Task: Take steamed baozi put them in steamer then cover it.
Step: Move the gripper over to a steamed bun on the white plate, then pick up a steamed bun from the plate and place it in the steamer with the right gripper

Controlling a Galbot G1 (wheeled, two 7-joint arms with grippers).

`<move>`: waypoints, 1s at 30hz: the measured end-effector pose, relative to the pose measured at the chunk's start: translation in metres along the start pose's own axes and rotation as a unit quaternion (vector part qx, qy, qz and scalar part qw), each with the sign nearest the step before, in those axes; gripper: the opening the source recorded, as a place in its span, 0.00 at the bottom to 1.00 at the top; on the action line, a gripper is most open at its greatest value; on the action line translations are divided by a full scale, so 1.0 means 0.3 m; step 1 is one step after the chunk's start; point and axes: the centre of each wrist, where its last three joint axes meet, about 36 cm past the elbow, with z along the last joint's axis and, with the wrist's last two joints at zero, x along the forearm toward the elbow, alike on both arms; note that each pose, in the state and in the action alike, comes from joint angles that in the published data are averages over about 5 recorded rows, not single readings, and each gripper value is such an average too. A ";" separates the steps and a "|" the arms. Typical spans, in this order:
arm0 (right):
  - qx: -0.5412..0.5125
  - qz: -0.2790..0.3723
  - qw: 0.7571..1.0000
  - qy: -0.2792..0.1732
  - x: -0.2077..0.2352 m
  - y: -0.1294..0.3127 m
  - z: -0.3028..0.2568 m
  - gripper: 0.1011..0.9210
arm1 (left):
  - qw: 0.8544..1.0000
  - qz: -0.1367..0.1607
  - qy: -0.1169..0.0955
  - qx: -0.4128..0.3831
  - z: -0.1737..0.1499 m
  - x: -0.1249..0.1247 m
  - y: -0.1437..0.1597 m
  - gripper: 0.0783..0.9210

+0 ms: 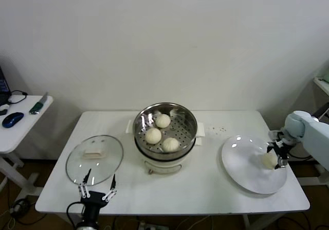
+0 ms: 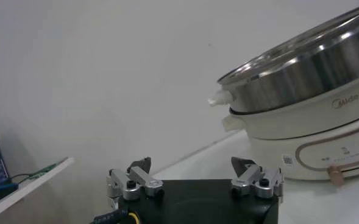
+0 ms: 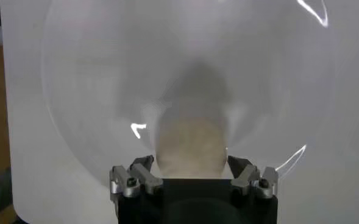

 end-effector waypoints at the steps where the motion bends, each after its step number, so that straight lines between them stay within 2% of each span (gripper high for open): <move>1: 0.001 0.000 1.000 0.000 -0.001 -0.001 0.000 0.83 | 1.000 0.000 0.000 0.000 0.000 0.000 0.000 0.88; 9: 0.003 0.002 1.000 -0.002 0.004 -0.011 0.003 0.73 | 1.000 0.001 0.000 0.001 -0.002 0.005 -0.010 0.88; 17: 0.001 0.017 1.000 -0.015 0.069 -0.051 -0.020 0.70 | 1.000 -0.001 -0.004 0.002 -0.014 0.001 -0.010 0.88; 23: 0.000 0.048 0.998 -0.040 0.241 -0.156 -0.095 0.71 | 1.000 0.003 -0.007 0.004 -0.023 0.001 -0.017 0.88; 30: 0.013 0.090 0.992 -0.083 0.559 -0.318 -0.299 0.71 | 1.000 0.010 -0.016 0.006 -0.046 -0.006 -0.030 0.88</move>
